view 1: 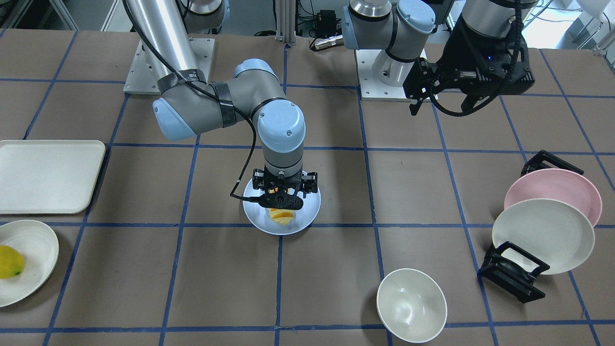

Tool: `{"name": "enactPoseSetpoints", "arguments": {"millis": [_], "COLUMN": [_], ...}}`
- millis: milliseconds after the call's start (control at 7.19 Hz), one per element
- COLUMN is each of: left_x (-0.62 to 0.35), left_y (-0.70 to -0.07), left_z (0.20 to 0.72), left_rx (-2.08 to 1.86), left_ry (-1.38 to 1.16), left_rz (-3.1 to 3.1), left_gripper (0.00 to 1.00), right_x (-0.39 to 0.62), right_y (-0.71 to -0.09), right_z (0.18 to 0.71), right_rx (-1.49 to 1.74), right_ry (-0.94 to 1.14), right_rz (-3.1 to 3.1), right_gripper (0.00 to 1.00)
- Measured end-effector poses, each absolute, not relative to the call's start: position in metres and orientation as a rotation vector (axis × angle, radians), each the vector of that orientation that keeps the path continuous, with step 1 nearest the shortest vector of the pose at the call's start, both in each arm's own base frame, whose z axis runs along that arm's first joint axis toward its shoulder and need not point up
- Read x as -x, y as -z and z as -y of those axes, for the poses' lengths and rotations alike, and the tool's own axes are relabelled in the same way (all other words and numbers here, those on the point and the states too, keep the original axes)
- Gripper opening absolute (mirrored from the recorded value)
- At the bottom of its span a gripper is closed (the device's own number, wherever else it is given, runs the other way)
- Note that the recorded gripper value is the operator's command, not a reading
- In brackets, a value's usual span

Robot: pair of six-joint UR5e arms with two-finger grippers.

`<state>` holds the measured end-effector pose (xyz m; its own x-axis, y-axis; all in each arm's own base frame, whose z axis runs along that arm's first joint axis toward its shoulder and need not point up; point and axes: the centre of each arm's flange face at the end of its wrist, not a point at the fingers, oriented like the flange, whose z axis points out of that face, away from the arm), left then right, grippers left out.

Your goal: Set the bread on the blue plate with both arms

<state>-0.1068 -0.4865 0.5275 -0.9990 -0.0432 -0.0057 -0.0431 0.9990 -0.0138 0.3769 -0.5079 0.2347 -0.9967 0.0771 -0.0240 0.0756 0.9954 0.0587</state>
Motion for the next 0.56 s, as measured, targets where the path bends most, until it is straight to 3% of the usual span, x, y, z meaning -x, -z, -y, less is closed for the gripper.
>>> {"name": "enactPoseSetpoints", "arguments": {"millis": [557], "left_x": [0.107], "left_y": [-0.524], "left_z": [0.484], "left_rx": [0.074], "left_ry": [0.007], "left_rz": [-3.136], "left_gripper": [1.00], "right_x": [-0.320], "right_y": [-0.312], "right_z": [0.520], "right_rx": [-0.002], "right_ry": [0.075], "right_rz": [-3.088], "right_gripper": [1.00]}}
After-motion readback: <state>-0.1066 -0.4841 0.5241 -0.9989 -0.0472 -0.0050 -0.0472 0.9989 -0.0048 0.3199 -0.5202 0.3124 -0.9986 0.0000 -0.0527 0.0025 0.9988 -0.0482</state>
